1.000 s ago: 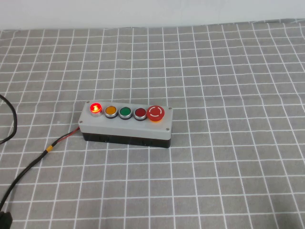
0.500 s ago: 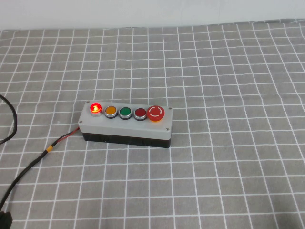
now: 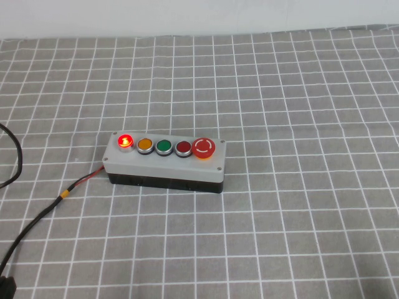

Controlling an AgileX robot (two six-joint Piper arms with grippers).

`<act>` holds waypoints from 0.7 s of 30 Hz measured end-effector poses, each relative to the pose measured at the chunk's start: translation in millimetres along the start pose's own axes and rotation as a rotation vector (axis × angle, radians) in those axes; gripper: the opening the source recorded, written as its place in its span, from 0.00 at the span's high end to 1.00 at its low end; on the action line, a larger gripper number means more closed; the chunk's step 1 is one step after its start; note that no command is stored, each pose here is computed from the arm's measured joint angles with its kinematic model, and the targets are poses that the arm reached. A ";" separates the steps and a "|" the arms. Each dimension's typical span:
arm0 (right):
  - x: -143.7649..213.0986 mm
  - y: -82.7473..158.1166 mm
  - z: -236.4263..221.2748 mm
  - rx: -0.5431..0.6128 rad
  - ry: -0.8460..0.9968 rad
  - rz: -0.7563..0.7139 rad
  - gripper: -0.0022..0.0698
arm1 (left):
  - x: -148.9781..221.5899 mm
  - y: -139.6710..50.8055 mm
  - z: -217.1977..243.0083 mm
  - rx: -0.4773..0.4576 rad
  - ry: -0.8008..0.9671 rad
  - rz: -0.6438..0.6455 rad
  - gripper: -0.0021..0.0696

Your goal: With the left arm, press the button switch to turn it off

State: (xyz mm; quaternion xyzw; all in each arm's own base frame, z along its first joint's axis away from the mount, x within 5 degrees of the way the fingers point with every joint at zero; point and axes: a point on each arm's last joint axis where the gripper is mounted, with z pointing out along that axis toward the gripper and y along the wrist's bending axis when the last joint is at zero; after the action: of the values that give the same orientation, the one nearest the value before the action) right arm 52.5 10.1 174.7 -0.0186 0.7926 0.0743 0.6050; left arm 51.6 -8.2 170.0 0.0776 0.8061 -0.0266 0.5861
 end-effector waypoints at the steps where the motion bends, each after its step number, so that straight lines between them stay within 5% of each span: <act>1: 0.0 0.0 0.0 0.000 0.000 0.000 0.99 | 0.0 0.0 0.0 0.000 0.000 0.000 0.98; 11: 0.0 0.0 0.0 0.000 0.000 0.000 0.99 | -1.6 -1.3 0.0 0.015 -0.017 -0.058 0.98; 21: 0.0 0.0 0.0 0.000 0.000 0.000 0.99 | -20.4 -5.2 -2.4 0.115 -0.206 -0.519 0.98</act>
State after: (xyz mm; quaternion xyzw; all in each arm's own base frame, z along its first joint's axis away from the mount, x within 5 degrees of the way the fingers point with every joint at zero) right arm 52.5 10.1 174.7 -0.0186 0.7926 0.0743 0.6050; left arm 54.6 -15.0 189.9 -0.1012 0.7324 -0.2291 0.6331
